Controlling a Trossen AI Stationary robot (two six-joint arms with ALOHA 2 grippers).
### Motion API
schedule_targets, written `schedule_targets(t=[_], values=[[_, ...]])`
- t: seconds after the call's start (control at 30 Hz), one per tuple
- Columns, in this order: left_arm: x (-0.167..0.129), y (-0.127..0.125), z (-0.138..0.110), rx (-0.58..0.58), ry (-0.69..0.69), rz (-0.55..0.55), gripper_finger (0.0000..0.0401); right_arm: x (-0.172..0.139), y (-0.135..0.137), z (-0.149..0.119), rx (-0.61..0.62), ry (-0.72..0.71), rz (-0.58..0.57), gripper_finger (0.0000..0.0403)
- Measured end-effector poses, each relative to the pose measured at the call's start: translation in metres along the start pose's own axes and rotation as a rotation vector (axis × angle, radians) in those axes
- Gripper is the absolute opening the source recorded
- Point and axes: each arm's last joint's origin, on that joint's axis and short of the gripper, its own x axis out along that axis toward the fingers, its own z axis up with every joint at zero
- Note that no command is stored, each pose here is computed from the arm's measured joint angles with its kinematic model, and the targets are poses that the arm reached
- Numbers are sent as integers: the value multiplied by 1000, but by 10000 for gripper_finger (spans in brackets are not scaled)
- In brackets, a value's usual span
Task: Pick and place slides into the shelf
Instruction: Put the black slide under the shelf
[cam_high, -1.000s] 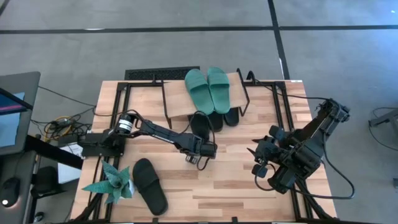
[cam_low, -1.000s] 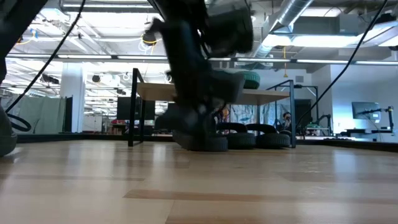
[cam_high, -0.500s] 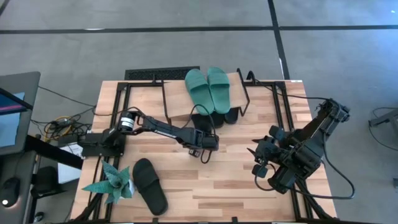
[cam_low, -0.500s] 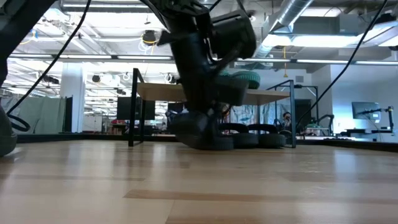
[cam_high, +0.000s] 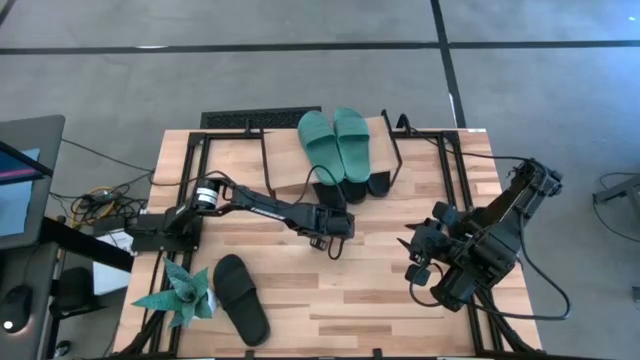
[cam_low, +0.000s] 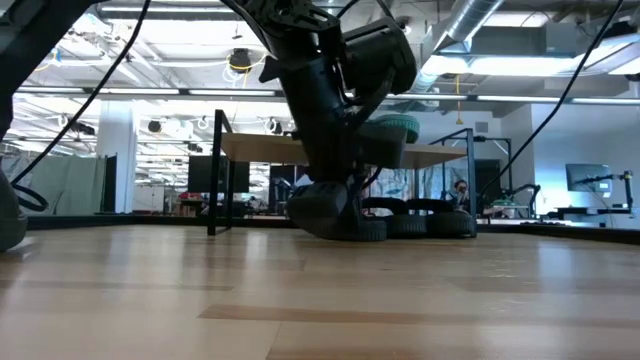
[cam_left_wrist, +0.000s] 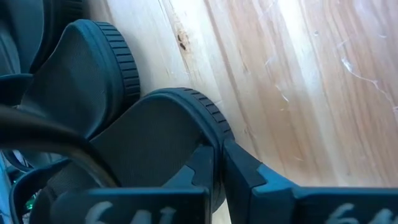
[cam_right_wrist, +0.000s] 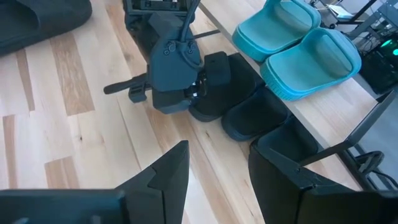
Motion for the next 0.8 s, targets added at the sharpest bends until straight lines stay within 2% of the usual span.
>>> schedule_targets(t=[0.33, 0.67, 0.8], values=[[5, 10, -6, -71, 52, 63, 0, 0, 0, 0, 1, 0, 0, 152], [6, 12, -8, -117, 47, 42, 1, 0, 0, 0, 0, -2, -1, 120], [6, 12, -7, -132, 39, 23, 22, 0, 0, 0, -1, -2, -2, 119]])
